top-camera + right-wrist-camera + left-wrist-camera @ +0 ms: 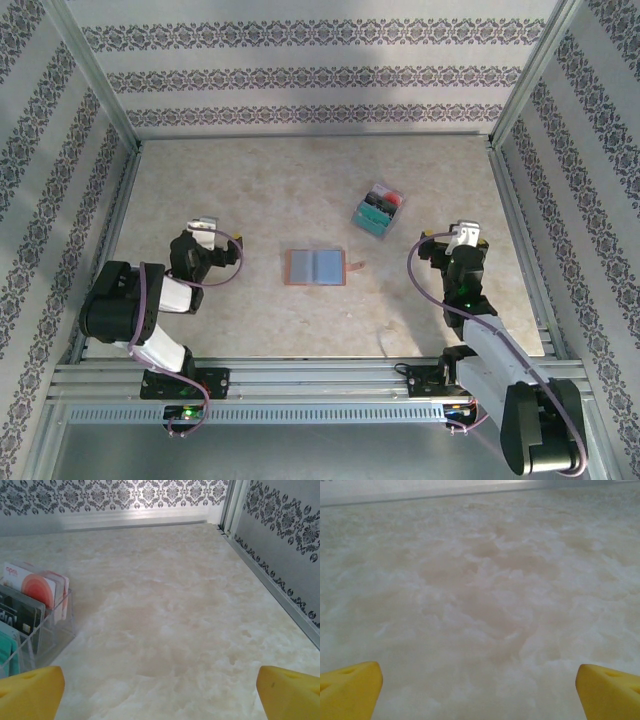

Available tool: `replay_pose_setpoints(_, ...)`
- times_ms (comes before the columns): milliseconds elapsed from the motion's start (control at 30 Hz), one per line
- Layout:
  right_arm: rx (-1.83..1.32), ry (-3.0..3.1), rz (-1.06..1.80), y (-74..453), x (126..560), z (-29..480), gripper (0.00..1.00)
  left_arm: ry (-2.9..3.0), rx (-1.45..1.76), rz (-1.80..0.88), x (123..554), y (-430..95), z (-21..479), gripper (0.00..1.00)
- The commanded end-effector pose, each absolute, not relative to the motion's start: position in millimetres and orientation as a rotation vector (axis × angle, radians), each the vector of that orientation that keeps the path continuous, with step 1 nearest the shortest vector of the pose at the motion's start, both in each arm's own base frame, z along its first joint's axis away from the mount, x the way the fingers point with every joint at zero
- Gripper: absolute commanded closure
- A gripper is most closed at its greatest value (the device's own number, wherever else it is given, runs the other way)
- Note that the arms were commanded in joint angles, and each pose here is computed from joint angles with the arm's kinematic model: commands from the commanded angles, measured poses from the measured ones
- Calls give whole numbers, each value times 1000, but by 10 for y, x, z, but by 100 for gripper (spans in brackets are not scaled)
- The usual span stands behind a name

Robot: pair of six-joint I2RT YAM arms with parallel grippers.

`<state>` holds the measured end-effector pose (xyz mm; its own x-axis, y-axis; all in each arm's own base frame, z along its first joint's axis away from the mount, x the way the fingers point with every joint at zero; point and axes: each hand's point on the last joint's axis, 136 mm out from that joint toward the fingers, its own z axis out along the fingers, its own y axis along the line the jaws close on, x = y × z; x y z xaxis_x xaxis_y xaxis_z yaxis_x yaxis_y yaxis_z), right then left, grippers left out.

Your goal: Take the credit cards out of the card holder

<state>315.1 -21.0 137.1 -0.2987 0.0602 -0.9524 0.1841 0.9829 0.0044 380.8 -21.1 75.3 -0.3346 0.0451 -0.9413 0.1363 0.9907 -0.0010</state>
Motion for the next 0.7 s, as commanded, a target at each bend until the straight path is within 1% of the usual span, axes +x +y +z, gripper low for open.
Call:
replay_pose_setpoints(0,125,1803,-103,-181,3256,1470,2,1920,21,-67,3998,8,876,1)
replay_pose_setpoints(300,55,1756,-45,-76,3522,1404,2,1907,-8,-42,4000,62,883,1)
replay_pose_setpoints(667,77,1750,-3,-59,3772,1118,2,1906,5,-49,4004,42,886,1)
